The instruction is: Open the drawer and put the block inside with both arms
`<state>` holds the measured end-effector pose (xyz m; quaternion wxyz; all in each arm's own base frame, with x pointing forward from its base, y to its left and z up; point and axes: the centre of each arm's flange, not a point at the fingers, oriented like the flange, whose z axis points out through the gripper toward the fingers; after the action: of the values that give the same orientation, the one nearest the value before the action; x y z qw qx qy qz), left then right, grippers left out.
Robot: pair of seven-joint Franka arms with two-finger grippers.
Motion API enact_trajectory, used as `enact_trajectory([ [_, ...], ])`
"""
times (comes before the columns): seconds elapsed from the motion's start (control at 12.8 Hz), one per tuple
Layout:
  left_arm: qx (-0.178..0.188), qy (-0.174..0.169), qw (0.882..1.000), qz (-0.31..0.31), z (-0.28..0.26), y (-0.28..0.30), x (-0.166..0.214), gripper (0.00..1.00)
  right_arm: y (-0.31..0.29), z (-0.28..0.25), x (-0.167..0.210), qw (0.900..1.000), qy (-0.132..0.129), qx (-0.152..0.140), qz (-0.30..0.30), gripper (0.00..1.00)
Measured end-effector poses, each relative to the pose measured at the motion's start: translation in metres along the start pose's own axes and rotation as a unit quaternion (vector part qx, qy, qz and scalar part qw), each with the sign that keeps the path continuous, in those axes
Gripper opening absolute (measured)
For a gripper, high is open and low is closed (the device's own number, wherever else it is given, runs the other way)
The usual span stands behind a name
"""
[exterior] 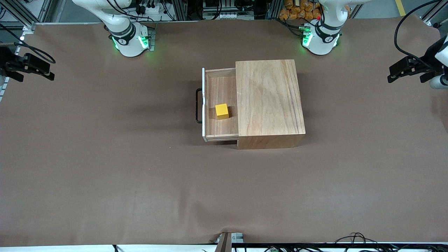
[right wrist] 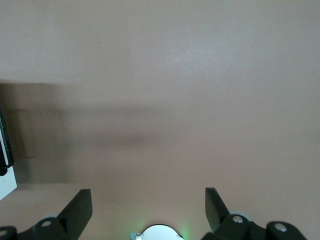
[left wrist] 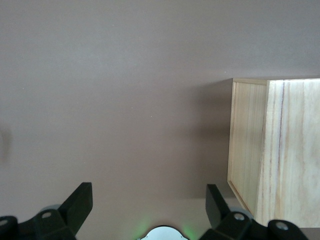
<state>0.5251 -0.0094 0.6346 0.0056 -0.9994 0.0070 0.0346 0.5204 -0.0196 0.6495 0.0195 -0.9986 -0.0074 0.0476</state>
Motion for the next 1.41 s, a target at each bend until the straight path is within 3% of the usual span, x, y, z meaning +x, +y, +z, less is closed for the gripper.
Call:
enact_trajectory([
  [0.86, 0.000, -0.004, 1.000, 0.004, 0.004, 0.004, 0.001, 1.00, 0.009, 0.002, -0.001, 1.000, -0.004, 0.001, 0.009, 1.00],
  [1.41, 0.007, -0.004, 1.000, 0.001, 0.005, 0.040, -0.001, 1.00, 0.009, 0.004, -0.001, 1.000, -0.006, 0.001, 0.009, 1.00],
])
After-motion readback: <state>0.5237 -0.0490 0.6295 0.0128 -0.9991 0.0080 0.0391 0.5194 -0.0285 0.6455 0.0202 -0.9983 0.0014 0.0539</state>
